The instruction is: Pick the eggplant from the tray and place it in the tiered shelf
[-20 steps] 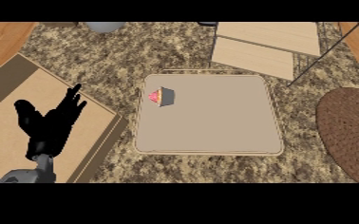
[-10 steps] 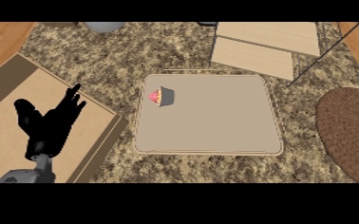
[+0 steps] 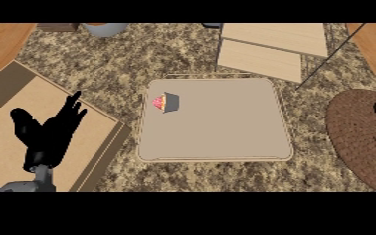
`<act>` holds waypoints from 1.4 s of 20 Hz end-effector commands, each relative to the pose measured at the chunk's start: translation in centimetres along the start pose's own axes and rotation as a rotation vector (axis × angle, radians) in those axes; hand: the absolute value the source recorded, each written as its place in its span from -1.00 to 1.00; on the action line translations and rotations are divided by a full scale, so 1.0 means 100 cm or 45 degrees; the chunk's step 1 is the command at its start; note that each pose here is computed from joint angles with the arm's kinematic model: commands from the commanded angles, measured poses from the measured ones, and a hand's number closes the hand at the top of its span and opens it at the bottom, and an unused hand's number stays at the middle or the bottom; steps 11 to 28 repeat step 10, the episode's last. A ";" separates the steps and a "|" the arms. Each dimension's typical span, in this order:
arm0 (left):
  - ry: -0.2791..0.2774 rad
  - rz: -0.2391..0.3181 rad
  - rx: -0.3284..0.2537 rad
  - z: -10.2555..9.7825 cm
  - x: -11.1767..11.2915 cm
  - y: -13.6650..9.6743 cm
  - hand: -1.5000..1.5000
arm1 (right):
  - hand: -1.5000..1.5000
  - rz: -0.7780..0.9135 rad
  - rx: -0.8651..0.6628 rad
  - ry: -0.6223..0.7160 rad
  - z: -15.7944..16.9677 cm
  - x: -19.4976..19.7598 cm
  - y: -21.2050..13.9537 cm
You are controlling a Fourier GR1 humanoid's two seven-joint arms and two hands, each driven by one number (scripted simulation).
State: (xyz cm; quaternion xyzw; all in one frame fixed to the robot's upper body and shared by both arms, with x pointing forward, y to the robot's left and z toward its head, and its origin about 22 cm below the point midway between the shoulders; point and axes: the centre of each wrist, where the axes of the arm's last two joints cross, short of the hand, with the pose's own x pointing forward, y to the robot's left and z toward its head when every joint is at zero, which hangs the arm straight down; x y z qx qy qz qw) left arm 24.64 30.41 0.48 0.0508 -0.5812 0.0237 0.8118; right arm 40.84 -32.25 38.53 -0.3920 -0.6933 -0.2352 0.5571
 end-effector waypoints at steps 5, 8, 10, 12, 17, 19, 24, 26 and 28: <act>0.171 0.014 0.025 0.001 -0.023 0.014 0.00 | -1.00 -0.096 -0.061 0.058 -0.027 0.000 -0.090; 0.187 0.033 0.025 -0.002 -0.027 0.003 0.00 | -1.00 -0.085 0.008 0.061 -0.033 -0.024 -0.115; 0.162 0.001 0.033 -0.004 -0.013 0.001 0.00 | -1.00 -0.088 -0.002 0.054 -0.033 -0.011 -0.142; 0.162 0.001 0.033 -0.004 -0.013 0.001 0.00 | -1.00 -0.088 -0.002 0.054 -0.033 -0.011 -0.142; 0.162 0.001 0.033 -0.004 -0.013 0.001 0.00 | -1.00 -0.088 -0.002 0.054 -0.033 -0.011 -0.142; 0.162 0.001 0.033 -0.004 -0.013 0.001 0.00 | -1.00 -0.088 -0.002 0.054 -0.033 -0.011 -0.142; 0.162 0.001 0.033 -0.004 -0.013 0.001 0.00 | -1.00 -0.088 -0.002 0.054 -0.033 -0.011 -0.142; 0.162 0.001 0.033 -0.004 -0.013 0.001 0.00 | -1.00 -0.088 -0.002 0.054 -0.033 -0.011 -0.142; 0.162 0.001 0.033 -0.004 -0.013 0.001 0.00 | -1.00 -0.088 -0.002 0.054 -0.033 -0.011 -0.142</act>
